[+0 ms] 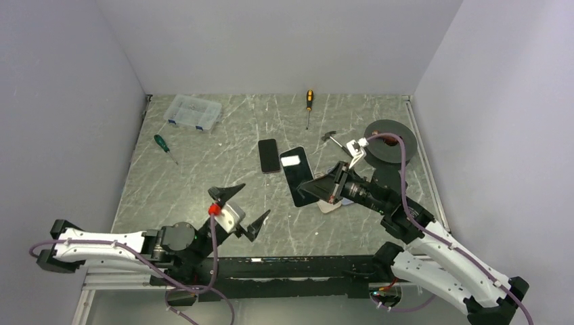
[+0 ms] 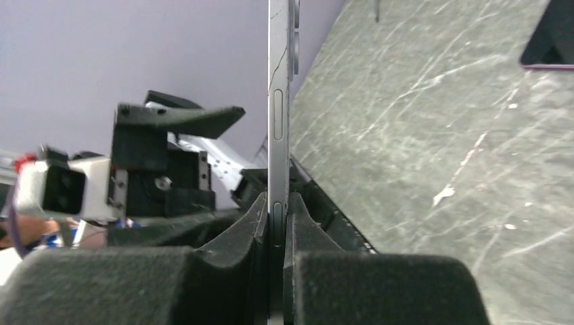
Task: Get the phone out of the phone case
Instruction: Place the phone at the center of the board.
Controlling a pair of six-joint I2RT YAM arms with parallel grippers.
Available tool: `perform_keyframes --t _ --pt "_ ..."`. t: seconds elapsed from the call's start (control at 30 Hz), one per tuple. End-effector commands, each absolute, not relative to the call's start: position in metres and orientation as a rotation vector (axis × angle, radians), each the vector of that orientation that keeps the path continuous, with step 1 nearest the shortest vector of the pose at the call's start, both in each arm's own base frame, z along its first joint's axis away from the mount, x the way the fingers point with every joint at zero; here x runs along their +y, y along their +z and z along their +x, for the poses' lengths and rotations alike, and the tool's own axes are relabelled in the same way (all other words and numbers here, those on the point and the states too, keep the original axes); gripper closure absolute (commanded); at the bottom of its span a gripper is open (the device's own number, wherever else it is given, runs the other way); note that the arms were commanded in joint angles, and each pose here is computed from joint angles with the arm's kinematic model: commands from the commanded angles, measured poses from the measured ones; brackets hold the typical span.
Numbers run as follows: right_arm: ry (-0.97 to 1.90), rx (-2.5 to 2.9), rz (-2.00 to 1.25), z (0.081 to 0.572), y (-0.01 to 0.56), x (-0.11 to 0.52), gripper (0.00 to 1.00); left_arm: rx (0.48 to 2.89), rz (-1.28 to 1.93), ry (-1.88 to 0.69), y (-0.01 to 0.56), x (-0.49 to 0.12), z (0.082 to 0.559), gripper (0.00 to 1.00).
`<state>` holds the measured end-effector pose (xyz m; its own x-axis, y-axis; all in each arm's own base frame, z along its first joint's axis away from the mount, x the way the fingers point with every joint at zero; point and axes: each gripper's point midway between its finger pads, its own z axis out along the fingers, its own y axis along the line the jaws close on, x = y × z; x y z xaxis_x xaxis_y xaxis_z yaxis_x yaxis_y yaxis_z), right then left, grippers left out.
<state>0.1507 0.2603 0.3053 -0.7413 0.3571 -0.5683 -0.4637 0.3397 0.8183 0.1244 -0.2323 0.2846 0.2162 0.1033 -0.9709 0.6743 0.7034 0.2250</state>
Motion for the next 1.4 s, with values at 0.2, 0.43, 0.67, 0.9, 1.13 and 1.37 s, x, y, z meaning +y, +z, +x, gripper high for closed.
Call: perform_keyframes --t 0.2,0.43,0.67,0.9,1.13,1.37 --pt "1.298 1.732 -0.269 0.156 0.302 0.263 1.0 1.574 0.532 -1.06 0.282 -0.276 0.123 0.01" --pt "1.454 1.538 -0.278 0.146 0.307 0.281 1.0 1.392 0.364 -1.31 0.31 -0.268 0.124 0.01" --pt "1.534 1.403 -0.353 0.131 0.321 0.289 1.0 1.311 0.212 -1.394 0.304 -0.243 0.134 0.01" --pt "1.654 1.315 -0.358 0.119 0.332 0.294 1.0 1.306 0.24 -1.446 0.304 -0.246 0.135 0.01" --pt "1.698 1.311 -0.329 0.116 0.333 0.295 1.0 1.205 0.332 -1.588 0.319 -0.252 0.121 0.01" --pt "1.704 1.346 -0.327 0.114 0.33 0.301 1.0 1.171 0.301 -1.58 0.326 -0.248 0.126 0.01"
